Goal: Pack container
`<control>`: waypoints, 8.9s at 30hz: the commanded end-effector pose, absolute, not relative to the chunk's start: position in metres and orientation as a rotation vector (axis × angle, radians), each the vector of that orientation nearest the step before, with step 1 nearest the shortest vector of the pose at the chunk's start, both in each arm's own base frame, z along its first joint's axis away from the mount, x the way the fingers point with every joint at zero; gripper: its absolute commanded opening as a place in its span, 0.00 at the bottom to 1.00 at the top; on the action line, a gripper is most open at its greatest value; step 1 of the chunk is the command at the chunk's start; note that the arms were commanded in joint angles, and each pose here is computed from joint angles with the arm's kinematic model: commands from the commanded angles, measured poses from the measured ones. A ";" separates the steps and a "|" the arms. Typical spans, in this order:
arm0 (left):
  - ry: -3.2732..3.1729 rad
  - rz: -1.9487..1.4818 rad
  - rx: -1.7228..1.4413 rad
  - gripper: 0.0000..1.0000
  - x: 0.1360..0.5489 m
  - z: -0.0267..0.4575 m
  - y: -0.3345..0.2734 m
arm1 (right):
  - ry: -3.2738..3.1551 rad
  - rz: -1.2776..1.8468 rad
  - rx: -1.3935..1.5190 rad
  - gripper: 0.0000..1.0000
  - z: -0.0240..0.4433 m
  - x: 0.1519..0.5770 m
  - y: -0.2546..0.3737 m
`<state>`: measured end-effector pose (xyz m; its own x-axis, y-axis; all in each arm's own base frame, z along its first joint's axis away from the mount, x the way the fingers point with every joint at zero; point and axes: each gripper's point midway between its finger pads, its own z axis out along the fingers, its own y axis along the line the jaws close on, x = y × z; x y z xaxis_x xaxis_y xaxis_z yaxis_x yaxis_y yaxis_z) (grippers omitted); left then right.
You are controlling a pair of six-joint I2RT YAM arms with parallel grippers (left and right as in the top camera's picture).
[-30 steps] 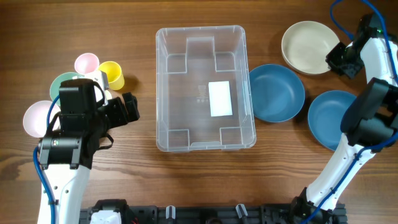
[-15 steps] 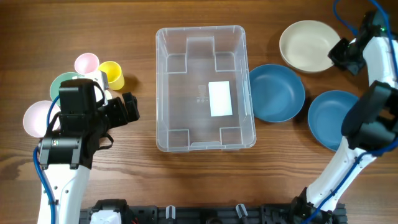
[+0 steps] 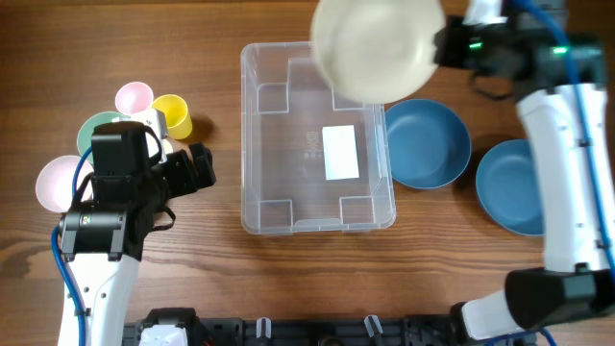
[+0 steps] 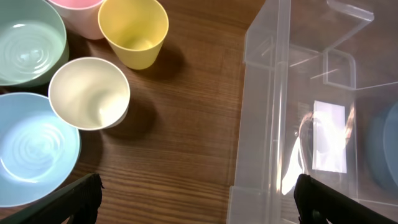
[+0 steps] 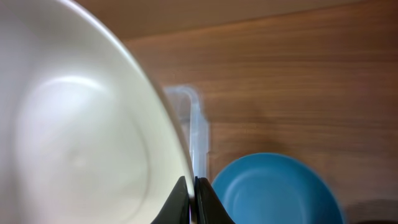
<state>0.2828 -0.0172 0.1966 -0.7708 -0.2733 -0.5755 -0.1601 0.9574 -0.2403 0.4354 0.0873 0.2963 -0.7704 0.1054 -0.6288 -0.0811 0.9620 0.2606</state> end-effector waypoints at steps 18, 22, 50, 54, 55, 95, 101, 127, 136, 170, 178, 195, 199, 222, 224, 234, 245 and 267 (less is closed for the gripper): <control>2.447 -0.263 -0.295 1.00 0.285 0.204 -0.021 | 2.680 0.229 -0.064 0.04 0.139 0.470 0.195; 2.447 -0.263 -0.295 1.00 0.285 0.204 -0.021 | 2.679 0.204 -0.047 0.04 0.138 0.471 0.190; 2.450 -0.263 -0.295 1.00 0.285 0.204 -0.021 | 2.222 -0.029 1.689 0.93 0.218 0.280 -0.210; 2.450 -0.263 -0.295 1.00 0.285 0.204 -0.021 | 2.269 -0.039 1.860 0.94 0.146 0.243 -0.218; 2.451 -0.263 -0.296 1.00 0.285 0.203 -0.021 | 2.290 -0.019 1.877 0.94 0.126 0.237 -0.215; 2.461 -0.262 -0.298 1.00 0.283 0.202 -0.021 | 2.108 0.181 1.527 0.04 0.129 0.295 -0.223; 2.461 -0.262 -0.298 1.00 0.283 0.202 -0.021 | 2.038 0.182 1.068 0.04 0.276 0.346 -0.187; 2.468 -0.261 -0.299 1.00 0.281 0.200 -0.021 | 2.656 0.322 -0.069 0.04 0.149 0.443 0.161; 2.472 -0.261 -0.299 1.00 0.281 0.200 -0.021 | 2.654 0.347 -0.070 0.67 0.155 0.440 0.160; 2.475 -0.260 -0.300 1.00 0.280 0.199 -0.021 | 2.981 0.123 0.957 0.30 0.016 0.337 -0.055; 2.475 -0.260 -0.300 1.00 0.280 0.199 -0.021 | 2.960 0.124 1.007 0.04 0.016 0.338 -0.055; 2.475 -0.260 -0.300 1.00 0.280 0.199 -0.021 | 2.244 0.287 0.558 0.05 0.302 0.383 -0.014; 2.475 -0.260 -0.300 1.00 0.280 0.199 -0.021 | 2.347 0.356 0.167 0.04 0.287 0.388 0.077; 2.371 -0.323 -0.144 0.85 0.291 0.245 -0.053 | 2.364 0.133 0.313 0.48 0.271 0.392 0.061; 2.342 -0.373 -0.032 0.86 0.293 0.262 -0.082 | 2.328 0.113 0.524 0.53 0.282 0.375 0.009; 2.651 -0.398 0.584 0.68 0.276 0.140 -0.249 | 2.528 0.151 0.828 0.51 0.211 0.340 -0.080; 2.961 -0.273 0.596 0.45 0.275 0.032 -0.238 | 2.553 0.147 0.821 0.48 0.200 0.344 -0.081; 2.675 -0.238 0.666 0.66 0.344 0.102 -0.240 | 2.557 0.129 0.822 0.47 0.200 0.343 -0.083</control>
